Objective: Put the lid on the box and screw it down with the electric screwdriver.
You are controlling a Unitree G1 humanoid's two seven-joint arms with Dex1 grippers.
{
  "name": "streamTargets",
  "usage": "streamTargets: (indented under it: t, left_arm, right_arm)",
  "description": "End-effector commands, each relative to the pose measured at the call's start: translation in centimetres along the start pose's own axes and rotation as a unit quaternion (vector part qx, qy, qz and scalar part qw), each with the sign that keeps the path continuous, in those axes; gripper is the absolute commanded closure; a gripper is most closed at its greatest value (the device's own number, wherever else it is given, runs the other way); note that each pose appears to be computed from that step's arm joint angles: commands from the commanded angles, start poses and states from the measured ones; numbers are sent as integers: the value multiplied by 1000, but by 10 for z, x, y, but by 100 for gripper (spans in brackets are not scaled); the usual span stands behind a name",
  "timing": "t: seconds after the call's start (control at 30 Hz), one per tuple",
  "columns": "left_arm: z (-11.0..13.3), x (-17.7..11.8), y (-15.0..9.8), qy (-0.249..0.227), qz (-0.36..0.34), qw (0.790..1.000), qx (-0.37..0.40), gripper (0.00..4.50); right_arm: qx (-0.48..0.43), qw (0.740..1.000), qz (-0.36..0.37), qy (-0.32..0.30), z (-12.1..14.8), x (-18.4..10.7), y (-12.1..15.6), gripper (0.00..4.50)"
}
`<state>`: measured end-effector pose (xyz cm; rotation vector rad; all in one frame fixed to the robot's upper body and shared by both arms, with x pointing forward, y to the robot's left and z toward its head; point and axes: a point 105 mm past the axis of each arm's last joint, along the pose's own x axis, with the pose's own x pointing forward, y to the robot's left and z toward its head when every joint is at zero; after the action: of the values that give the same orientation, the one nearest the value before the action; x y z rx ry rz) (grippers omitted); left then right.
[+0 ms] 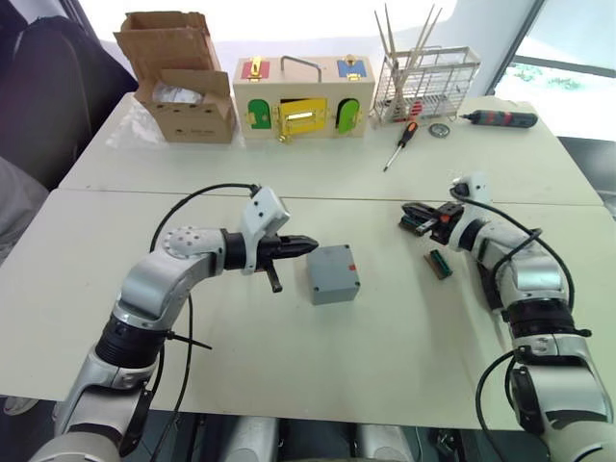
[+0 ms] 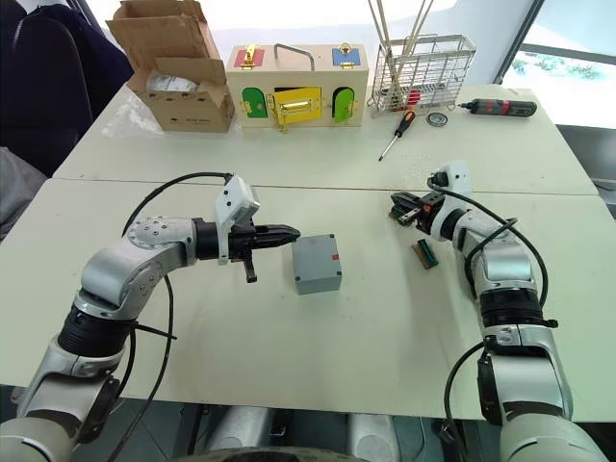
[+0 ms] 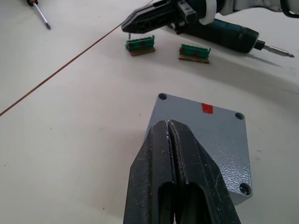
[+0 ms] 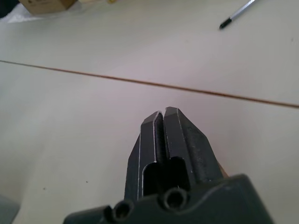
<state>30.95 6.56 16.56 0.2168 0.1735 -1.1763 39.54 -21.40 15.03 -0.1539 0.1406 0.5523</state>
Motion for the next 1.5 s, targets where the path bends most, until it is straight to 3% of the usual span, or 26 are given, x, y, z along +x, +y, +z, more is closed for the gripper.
streamTargets:
  t: [0.03,0.2,0.37,0.6,1.5]
  left_arm:
    - [6,-4,2,-10,6,1000,15,450]
    - [7,-7,4,-9,6,1000,16,450]
    - [-3,-28,-10,34,-29,998,37,450]
    - [-7,-38,-21,52,-48,997,40,450]
    - [-5,-28,-20,41,-41,998,35,450]
  right_arm:
    - [-27,999,-6,-39,33,-8,-4,447]
    - [-42,997,25,-56,52,-11,10,447]
    - [-33,979,190,-59,59,-17,95,447]
    - [-2,970,239,-33,35,-14,136,447]
    - [3,979,204,-11,19,-12,123,447]
